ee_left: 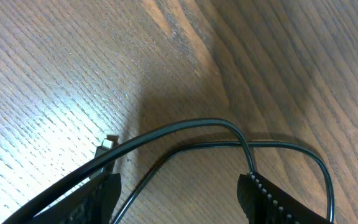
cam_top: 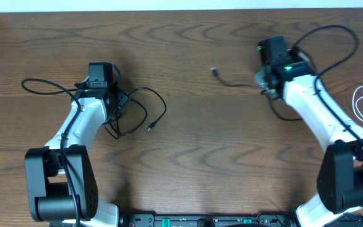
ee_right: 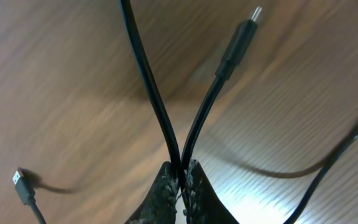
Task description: Untangle cables
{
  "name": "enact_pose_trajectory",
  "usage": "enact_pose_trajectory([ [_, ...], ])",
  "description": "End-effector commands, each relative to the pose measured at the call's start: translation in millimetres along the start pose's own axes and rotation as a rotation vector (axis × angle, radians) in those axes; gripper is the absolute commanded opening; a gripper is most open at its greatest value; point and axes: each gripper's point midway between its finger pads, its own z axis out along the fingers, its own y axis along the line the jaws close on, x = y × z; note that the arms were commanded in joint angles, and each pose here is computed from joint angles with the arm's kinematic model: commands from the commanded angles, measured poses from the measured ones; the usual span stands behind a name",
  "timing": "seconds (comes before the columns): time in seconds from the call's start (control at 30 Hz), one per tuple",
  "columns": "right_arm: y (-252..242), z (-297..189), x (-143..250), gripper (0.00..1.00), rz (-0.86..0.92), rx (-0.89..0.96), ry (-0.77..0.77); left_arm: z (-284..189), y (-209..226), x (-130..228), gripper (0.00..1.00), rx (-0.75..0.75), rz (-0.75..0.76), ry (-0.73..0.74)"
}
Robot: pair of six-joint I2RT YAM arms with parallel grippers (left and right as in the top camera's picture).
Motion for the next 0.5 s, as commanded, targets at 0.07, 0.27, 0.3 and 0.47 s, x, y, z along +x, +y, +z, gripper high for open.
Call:
enact_pose_trajectory([
  [0.07,-47,10,-58,0.01,0.106,0.106,-0.103,-3,-2,-3,0.65,0.003,-0.006,-0.010],
  [0.27,-88,21,-82,0.01,0.216,0.154,-0.078,-3,-2,-3,0.65,0.003,-0.006,-0.010],
  [0.3,-93,22,-84,0.01,0.229,0.156,-0.070,-3,-2,-3,0.65,0.003,-0.006,-0.010],
  [0.47,-109,25,-92,0.01,0.267,0.174,-0.064,-3,-2,-3,0.65,0.002,-0.006,-0.010],
])
